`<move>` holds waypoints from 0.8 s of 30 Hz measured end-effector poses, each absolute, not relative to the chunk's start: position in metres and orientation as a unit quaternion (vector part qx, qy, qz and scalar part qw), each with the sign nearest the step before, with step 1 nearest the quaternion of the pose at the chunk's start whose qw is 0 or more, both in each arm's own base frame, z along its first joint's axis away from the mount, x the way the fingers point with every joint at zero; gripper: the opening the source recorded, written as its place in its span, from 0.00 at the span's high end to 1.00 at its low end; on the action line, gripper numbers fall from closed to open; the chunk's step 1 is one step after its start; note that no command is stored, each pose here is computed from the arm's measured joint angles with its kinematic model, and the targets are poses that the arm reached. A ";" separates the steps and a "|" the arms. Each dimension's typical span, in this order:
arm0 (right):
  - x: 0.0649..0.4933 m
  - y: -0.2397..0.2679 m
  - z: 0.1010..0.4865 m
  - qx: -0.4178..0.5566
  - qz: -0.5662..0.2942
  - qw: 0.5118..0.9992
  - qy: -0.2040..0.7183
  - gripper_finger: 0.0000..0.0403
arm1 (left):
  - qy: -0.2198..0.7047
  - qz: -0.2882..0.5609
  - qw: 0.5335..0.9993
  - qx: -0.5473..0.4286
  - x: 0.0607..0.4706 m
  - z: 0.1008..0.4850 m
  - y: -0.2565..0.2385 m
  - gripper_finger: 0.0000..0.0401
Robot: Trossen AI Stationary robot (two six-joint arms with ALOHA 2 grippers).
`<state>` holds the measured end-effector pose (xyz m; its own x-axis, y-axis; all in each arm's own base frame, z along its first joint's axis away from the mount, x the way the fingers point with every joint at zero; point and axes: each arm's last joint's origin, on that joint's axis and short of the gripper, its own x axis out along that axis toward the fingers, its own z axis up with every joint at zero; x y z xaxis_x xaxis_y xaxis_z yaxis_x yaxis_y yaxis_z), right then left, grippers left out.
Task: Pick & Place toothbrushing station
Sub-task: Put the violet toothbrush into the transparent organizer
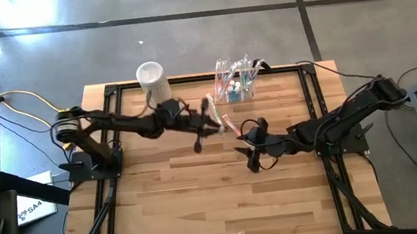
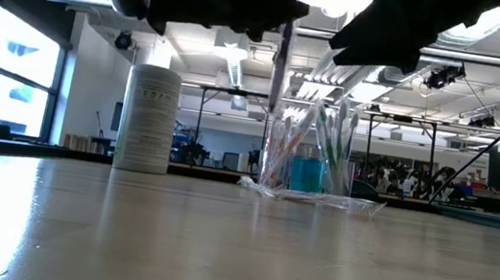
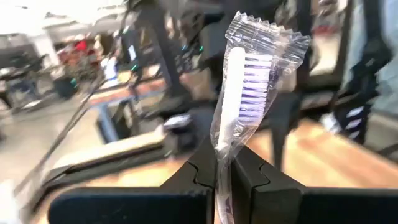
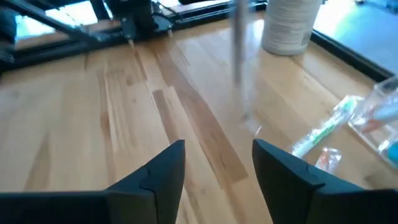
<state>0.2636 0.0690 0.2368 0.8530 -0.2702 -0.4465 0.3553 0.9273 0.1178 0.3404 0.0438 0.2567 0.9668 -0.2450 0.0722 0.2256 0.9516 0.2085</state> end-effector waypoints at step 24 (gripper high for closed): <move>0.257 0.079 0.233 0.175 -0.196 0.941 0.214 0.66 | -0.061 -0.055 0.994 0.073 0.328 0.227 0.232 0.97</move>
<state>0.2570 0.0793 0.2327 0.8322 -0.2932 -0.4706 0.4426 0.8625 0.2452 0.3284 0.2320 0.2270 0.9865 -0.1174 0.1138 0.0995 0.9834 0.1521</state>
